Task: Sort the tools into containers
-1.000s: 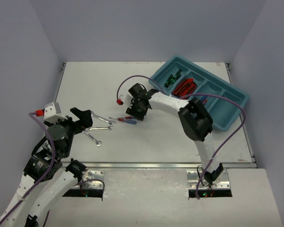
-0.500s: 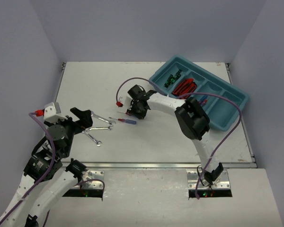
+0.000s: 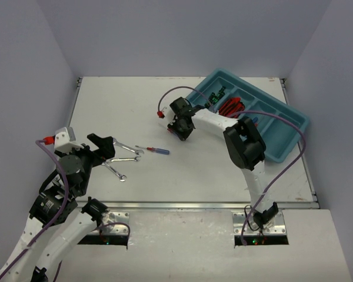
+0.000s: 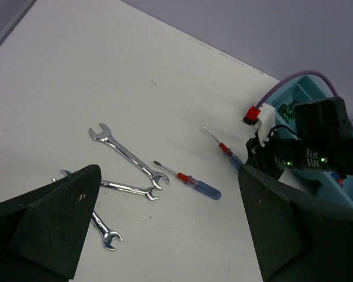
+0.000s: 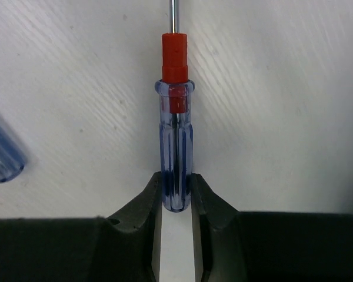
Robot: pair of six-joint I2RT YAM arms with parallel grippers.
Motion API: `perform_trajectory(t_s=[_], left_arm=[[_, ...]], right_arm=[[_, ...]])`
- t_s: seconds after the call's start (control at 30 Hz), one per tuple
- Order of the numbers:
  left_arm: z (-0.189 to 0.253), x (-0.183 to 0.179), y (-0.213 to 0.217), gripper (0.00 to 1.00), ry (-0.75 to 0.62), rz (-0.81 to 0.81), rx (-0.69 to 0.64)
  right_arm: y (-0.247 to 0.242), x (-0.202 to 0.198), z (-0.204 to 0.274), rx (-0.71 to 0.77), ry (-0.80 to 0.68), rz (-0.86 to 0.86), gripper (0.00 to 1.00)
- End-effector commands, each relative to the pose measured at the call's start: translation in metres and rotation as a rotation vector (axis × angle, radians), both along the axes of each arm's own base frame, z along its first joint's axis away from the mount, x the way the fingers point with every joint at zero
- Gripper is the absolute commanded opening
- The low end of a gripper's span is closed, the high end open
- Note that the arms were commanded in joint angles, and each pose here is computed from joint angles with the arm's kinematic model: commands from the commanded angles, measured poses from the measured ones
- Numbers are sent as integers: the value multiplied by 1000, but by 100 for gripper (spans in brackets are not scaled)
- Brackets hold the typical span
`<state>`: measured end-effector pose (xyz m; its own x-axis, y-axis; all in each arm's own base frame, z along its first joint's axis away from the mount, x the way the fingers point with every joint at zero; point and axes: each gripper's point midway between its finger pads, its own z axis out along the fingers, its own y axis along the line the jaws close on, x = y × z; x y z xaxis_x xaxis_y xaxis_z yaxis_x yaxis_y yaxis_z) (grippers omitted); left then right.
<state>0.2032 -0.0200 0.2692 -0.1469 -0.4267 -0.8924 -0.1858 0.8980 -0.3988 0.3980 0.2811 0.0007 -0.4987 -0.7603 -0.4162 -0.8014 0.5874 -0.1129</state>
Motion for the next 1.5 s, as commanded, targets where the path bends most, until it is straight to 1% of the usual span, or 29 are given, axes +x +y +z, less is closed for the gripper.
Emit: perform_trajectory(t_s=[0.0, 0.07, 0.13, 0.23, 0.3, 0.33, 0.37, 0.4, 0.43, 0.47, 0.57, 0.7, 0.77, 0.8, 0.83, 0.9, 1.0, 1.07, 1.13, 1.2, 1.23, 1.27, 1.33, 1.4, 1.47], left_arm=[[10, 1, 0, 100, -39, 3, -11], [9, 1, 0, 100, -38, 3, -11], [9, 1, 0, 100, -39, 2, -12], [11, 0, 0, 100, -45, -1, -14], [11, 0, 0, 100, -47, -1, -15], [11, 0, 1, 100, -49, -1, -16], [11, -1, 1, 100, -50, -1, -17], [12, -1, 1, 100, -51, -1, -18], [13, -2, 1, 100, -55, -1, -20], [13, -2, 1, 100, -58, -2, -21], [13, -2, 0, 100, -58, -5, -22], [12, -1, 0, 100, -52, -4, -18], [12, -1, 0, 100, -51, -5, -18], [12, -1, 0, 100, -52, -3, -18], [12, -1, 1, 100, -53, -3, -19], [12, -1, 0, 100, -52, -6, -19], [12, 0, 0, 100, -50, -6, -16], [12, 0, 0, 100, -50, -6, -16], [12, 0, 0, 100, -50, -4, -16], [12, 0, 0, 100, -50, -4, -17], [11, 0, 0, 100, -48, -5, -15], [10, 1, -1, 100, -44, -5, -13], [10, 1, -1, 100, -41, -3, -11], [9, 2, 0, 100, -35, 2, -8], [9, 2, 1, 100, -33, 11, -9]], right_arm=[[-15, 8, 105, 238, -102, -316, 0], [-36, 10, 129, 326, -110, -430, 0], [-56, 10, 145, 372, -130, -508, 0], [-112, 13, 166, 422, -176, -703, 0], [-148, 18, 166, 438, -185, -836, 0], [-185, 23, 163, 454, -188, -965, 0], [-188, 20, 161, 476, -169, -1009, 0], [-215, 24, 159, 503, -173, -1101, 0], [-238, 21, 149, 560, -142, -1233, 0], [-246, 18, 144, 611, -115, -1294, 0], [-273, 21, 137, 709, -99, -1426, 0], [-293, 19, 118, 662, -120, -1577, 0], [-296, 19, 112, 653, -121, -1614, 1], [-296, 22, 111, 653, -117, -1604, 5], [-294, 26, 110, 655, -104, -1583, 11], [-289, 32, 108, 651, -80, -1548, 27], [-290, 34, 103, 623, -58, -1550, 51], [-290, 32, 105, 626, -62, -1550, 57], [-285, 30, 111, 652, -76, -1526, 59], [-273, 27, 121, 674, -92, -1450, 60], [-257, 29, 133, 682, -118, -1357, 60], [-232, 30, 145, 679, -146, -1221, 60], [-177, 26, 163, 702, -141, -993, 62], [-132, 20, 179, 699, -146, -751, 67], [-68, -3, 181, 690, -91, -479, 74]])
